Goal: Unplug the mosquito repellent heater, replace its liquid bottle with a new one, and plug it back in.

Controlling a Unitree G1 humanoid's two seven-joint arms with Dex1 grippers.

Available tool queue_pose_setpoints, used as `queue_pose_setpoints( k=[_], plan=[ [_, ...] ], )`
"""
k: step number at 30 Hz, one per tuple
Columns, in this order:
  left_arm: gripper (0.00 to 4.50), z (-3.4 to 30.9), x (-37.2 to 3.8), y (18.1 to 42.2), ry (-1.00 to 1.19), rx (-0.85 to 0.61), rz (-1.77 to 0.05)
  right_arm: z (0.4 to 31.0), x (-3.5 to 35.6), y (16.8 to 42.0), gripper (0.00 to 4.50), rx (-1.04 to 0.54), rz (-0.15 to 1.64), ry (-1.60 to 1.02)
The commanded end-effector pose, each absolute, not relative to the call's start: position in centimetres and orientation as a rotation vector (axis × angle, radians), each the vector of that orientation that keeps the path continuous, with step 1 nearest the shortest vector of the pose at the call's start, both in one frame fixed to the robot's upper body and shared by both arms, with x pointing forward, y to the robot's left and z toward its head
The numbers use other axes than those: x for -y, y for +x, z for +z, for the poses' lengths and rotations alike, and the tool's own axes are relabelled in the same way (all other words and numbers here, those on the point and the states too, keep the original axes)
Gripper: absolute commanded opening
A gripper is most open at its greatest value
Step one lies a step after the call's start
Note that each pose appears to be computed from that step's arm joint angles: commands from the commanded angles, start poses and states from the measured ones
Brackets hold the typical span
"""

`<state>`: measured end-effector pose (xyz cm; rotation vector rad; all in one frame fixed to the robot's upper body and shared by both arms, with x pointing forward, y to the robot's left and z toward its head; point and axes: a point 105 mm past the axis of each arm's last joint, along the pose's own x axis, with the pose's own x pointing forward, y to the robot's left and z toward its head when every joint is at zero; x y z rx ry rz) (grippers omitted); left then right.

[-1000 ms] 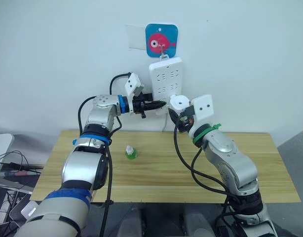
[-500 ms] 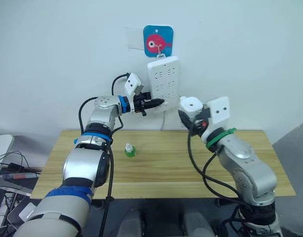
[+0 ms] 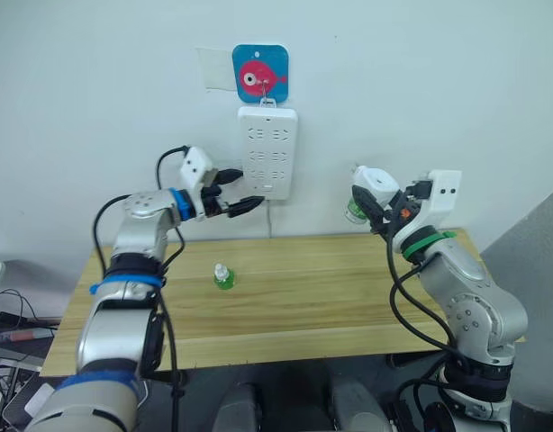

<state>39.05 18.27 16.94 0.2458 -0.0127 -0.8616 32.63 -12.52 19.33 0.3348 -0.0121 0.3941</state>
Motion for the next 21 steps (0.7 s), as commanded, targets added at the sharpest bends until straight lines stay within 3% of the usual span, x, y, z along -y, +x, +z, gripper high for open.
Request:
queue_pose_setpoints(
  k=[1,10,15,21],
  plan=[
    [4.44,19.5,-17.4,35.9,0.302,0.117,-0.88,19.8,12.8,32.5,3.02,0.0,0.427,0.419],
    [4.44,19.4,-11.1,28.6,0.274,0.195,-0.989,18.9,13.5,33.4,3.02,-0.113,0.434,0.629],
    [4.44,18.5,-7.8,27.6,0.237,0.242,-1.003,19.3,13.3,33.5,3.02,-0.137,0.443,0.754],
    [4.44,18.0,-5.1,28.6,0.211,0.323,-0.943,20.3,12.6,33.1,3.02,-0.158,0.482,0.909]
  ],
)
